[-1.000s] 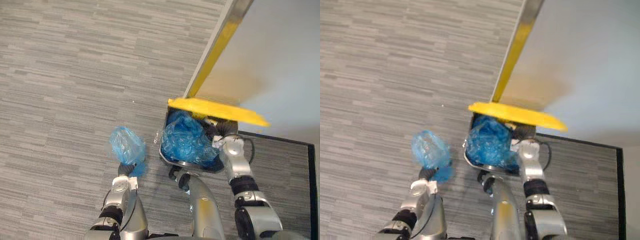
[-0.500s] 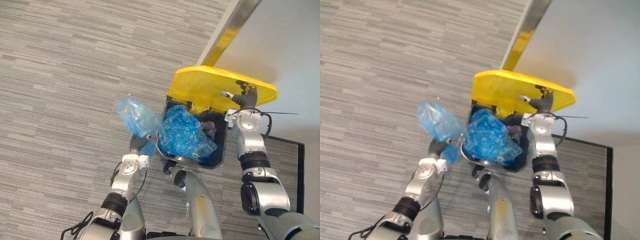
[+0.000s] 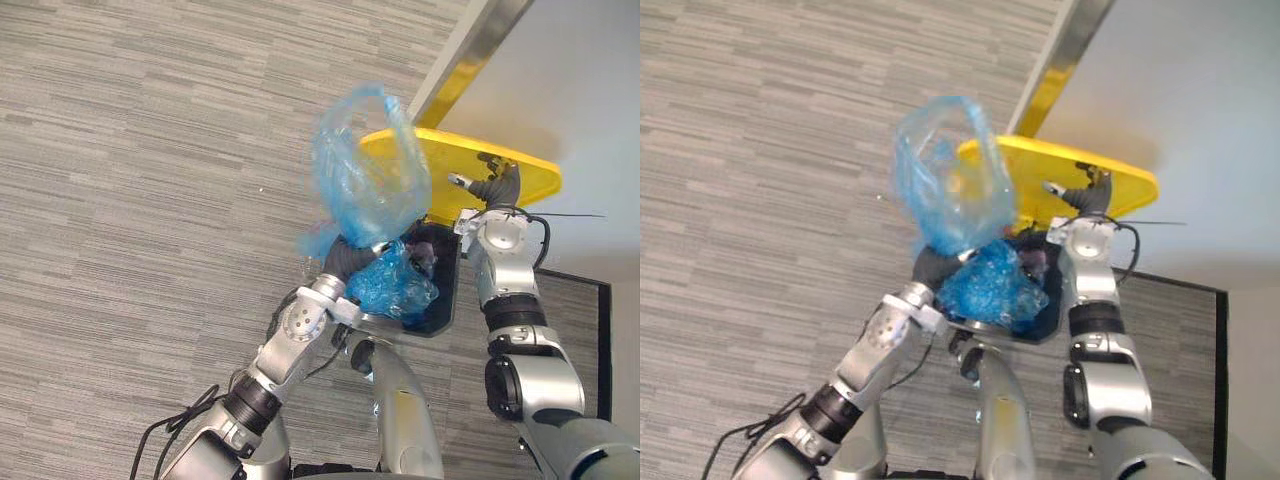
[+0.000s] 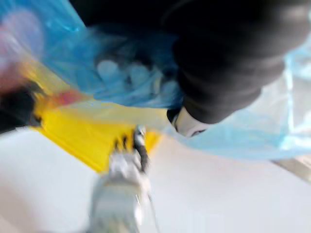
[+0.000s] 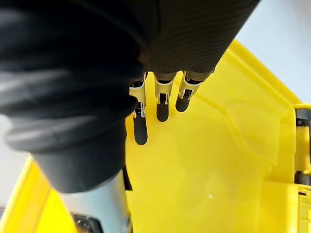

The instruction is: Gather rubbish on tea table into small bin, then transfer packed bag to large trash can.

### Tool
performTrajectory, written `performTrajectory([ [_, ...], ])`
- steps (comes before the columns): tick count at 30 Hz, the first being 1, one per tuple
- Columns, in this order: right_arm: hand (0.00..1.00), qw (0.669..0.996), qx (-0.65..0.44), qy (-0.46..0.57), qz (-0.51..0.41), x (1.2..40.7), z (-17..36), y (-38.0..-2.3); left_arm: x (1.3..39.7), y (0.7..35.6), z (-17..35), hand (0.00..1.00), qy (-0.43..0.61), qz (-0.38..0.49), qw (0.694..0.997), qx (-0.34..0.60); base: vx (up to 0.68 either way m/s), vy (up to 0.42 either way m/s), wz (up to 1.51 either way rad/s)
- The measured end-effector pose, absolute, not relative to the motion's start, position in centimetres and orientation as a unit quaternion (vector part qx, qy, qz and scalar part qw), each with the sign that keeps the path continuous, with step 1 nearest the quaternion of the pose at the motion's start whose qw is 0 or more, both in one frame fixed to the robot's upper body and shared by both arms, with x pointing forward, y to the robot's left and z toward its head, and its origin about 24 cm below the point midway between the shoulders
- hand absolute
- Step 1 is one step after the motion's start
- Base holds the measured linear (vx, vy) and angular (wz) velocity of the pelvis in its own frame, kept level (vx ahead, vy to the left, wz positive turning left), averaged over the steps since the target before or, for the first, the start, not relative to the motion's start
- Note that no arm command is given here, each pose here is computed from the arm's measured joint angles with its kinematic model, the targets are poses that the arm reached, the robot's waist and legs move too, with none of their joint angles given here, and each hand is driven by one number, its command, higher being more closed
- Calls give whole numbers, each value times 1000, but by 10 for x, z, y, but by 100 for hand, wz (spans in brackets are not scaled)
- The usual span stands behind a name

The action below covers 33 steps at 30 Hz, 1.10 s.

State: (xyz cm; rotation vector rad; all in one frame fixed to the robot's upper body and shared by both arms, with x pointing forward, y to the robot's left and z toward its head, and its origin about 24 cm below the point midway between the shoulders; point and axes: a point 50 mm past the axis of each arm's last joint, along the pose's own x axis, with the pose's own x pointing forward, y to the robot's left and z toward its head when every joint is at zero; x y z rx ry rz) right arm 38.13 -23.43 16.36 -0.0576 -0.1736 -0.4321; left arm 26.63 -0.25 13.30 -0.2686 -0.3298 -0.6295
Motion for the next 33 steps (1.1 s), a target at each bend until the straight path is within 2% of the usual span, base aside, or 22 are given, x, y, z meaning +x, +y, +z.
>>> performTrajectory([
  [6,0,973,-24,-101,-208,386,178,-229,261,-27,149,100,-184,-345,912,-125,-12,19,-5],
  [10,0,972,-17,-117,-201,389,191,-223,281,-44,136,100,-155,-341,926,-54,-23,9,-9],
  [16,0,972,6,-149,-183,392,210,-207,303,-37,105,100,-94,-301,949,19,-17,-11,-17],
  [25,0,958,-15,-256,-126,381,254,-175,338,-22,118,100,-85,-234,965,79,-52,-4,-17],
  [26,0,958,-17,-258,-123,381,254,-173,340,-20,117,0,-83,-231,966,80,-38,-24,-7],
  [33,0,956,-28,-282,-76,381,271,-151,358,2,106,0,-44,-179,976,119,-7,-28,-4],
])
